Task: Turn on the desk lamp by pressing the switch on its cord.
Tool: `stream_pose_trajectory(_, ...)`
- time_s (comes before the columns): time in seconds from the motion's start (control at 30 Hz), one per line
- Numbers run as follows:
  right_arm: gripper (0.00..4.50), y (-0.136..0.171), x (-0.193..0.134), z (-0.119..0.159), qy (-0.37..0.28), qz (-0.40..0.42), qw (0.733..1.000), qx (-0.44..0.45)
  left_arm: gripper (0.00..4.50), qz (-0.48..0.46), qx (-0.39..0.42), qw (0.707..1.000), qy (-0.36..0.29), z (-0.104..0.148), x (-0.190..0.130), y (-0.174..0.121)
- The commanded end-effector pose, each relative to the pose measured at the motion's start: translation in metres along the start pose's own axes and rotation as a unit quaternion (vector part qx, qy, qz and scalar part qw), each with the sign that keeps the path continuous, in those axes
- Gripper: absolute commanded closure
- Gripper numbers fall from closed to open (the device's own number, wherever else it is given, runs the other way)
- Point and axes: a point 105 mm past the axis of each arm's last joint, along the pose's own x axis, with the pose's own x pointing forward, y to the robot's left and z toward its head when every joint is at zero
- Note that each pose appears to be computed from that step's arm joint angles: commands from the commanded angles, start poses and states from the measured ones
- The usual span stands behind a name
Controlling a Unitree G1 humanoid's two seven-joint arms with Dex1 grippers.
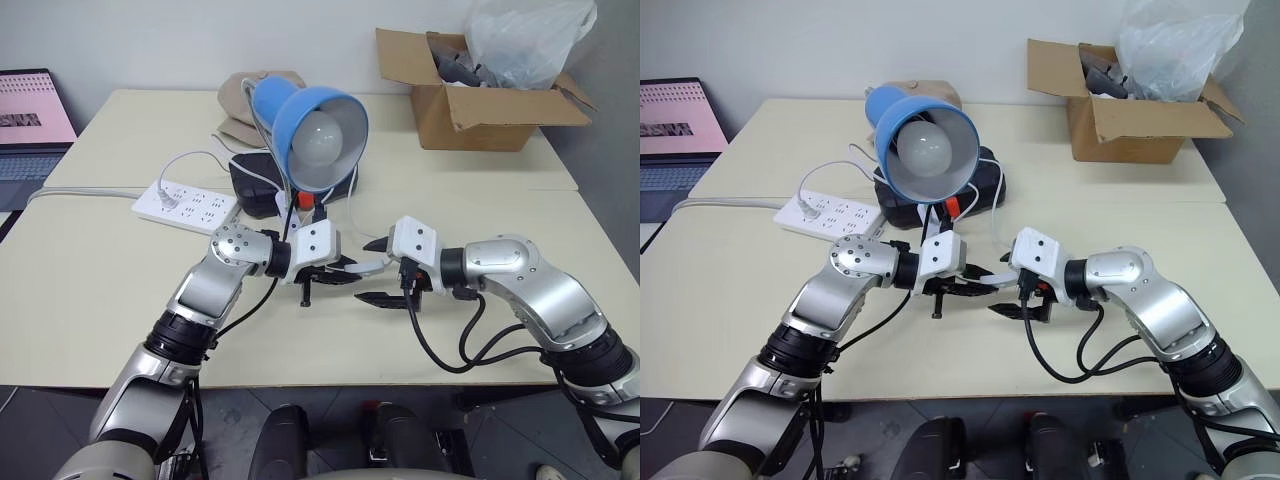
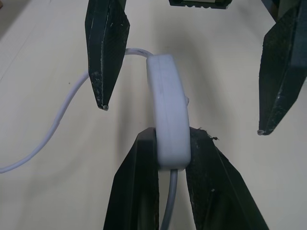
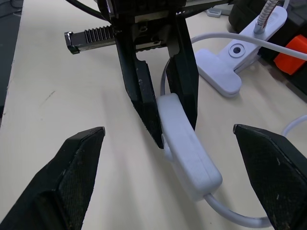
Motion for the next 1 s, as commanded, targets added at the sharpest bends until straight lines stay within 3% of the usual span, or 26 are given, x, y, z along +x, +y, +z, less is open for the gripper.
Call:
stream_pose_trajectory(0.03, 0.44, -0.0022, -0.0031, 0.0065, -0.008, -0.001, 1.000, -0.022, 4.07, 0.009, 0.023, 1.000, -0.006, 0.0087, -0.0049, 0.0020)
stream_pose_trajectory(0.5, 3.56, -0.0040, -0.0047, -0.0013, 0.011, 0.003, 0.998, -0.058, 4.07, 0.008, 0.030, 0.999, -0.008, 0.0096, -0.0049, 0.0021)
stream_pose_trajectory(1.0, 3.82, -0.0018, -0.0050, 0.0045, -0.015, 0.019, 0.998, -0.062, 4.07, 0.004, 0.040, 0.999, -0.009, 0.0101, -0.0045, 0.0008)
